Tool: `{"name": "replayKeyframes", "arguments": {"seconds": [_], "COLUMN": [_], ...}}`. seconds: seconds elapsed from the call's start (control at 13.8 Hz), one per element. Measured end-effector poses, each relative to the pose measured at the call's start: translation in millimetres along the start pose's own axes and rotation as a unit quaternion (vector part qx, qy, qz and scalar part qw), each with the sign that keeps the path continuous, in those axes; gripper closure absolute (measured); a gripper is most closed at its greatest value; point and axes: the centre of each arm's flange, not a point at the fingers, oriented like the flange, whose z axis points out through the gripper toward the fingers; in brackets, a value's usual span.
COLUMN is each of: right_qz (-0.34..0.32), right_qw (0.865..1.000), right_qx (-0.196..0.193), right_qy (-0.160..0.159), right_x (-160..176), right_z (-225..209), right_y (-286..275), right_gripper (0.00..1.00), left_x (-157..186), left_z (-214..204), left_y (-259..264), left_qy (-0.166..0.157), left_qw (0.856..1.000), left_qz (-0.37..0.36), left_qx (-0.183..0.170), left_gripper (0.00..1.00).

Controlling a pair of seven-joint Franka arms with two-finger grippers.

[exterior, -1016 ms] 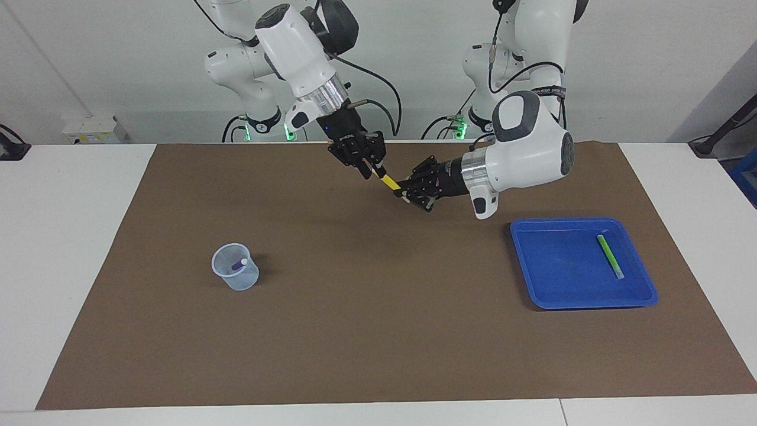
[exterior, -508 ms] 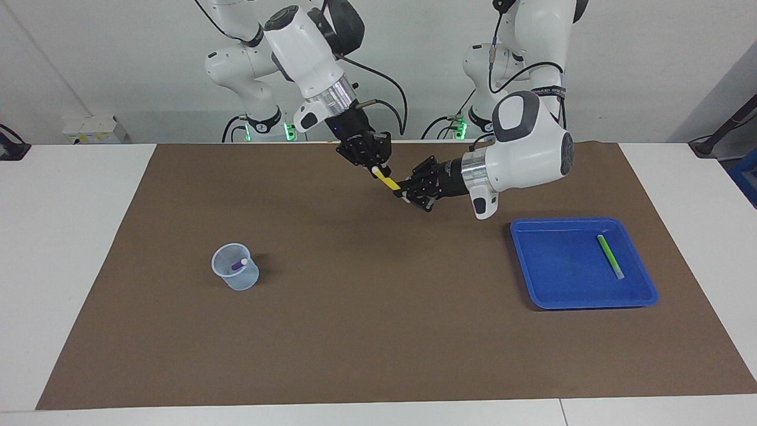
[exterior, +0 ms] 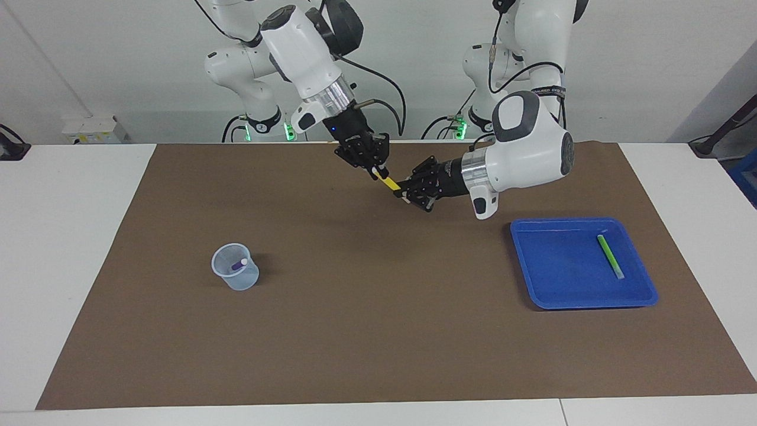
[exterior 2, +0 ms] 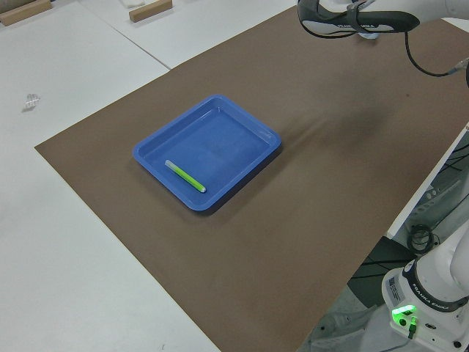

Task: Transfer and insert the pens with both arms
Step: 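Close the right gripper on the yellow pen's free end, then open the left gripper while the right gripper pulls the pen away, then carry the yellow pen to the cup while the left gripper returns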

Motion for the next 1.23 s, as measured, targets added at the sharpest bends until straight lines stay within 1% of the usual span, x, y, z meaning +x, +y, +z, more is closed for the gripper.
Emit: {"name": "replayKeyframes", "arguments": {"seconds": [0.07, 0.44, 0.51, 0.58, 0.65, 0.8, 0.94, 1.02, 1.09, 1.23], "right_qz": [0.0, -0.004, -0.015, -0.027, -0.035, -0.05, -0.079, -0.097, -0.115, -0.139], "right_qw": [1.0, 1.0, 1.0, 1.0, 0.999, 0.999, 0.997, 0.995, 0.993, 0.989], "right_qx": [0.002, 0.002, 0.001, 0.0, -0.002, -0.006, -0.014, -0.021, -0.028, -0.036], "right_qy": [0.0, 0.0, 0.0, -0.001, -0.002, -0.005, -0.012, -0.018, -0.023, -0.026], "right_x": [-0.1, -0.1, 0.0, 0.8, 1.7, 3.2, 7.2, 11.7, 18.2, 35.0], "right_z": [-0.4, -0.3, -0.1, 0.6, 1.2, 2.0, 2.2, 2.0, 0.9, -4.3], "right_y": [-1.1, -1.3, -1.1, -0.1, 0.9, 3.1, 8.2, 13.5, 20.0, 33.5], "right_gripper": [0.81, 0.81, 0.81, 0.81, 0.81, 0.81, 0.81, 0.81, 0.81, 0.81], "left_x": [-0.3, -0.2, -0.2, 0.2, 0.5, 0.4, 0.6, 2.0, 5.9, 19.1], "left_z": [0.1, 0.1, 0.1, -0.4, -0.7, -0.8, -0.8, -0.4, 0.5, 4.0], "left_y": [0.0, 0.0, 0.0, 0.1, 0.2, 0.1, -0.2, -0.9, -2.5, -10.6], "left_qy": [0.0, 0.0, 0.0, 0.0, 0.0, 0.0, 0.002, 0.01, 0.028, 0.065], "left_qw": [1.0, 1.0, 1.0, 1.0, 1.0, 1.0, 1.0, 1.0, 0.999, 0.997], "left_qz": [0.0, 0.0, 0.0, -0.001, -0.001, -0.001, 0.0, 0.005, 0.014, 0.042], "left_qx": [0.0, 0.0, 0.0, -0.001, -0.001, -0.001, 0.0, 0.002, 0.007, 0.022], "left_gripper": [0.84, 0.83, 0.78, 0.78, 0.7, 0.44, 0.18, 0.05, 0.0, 0.0]}}
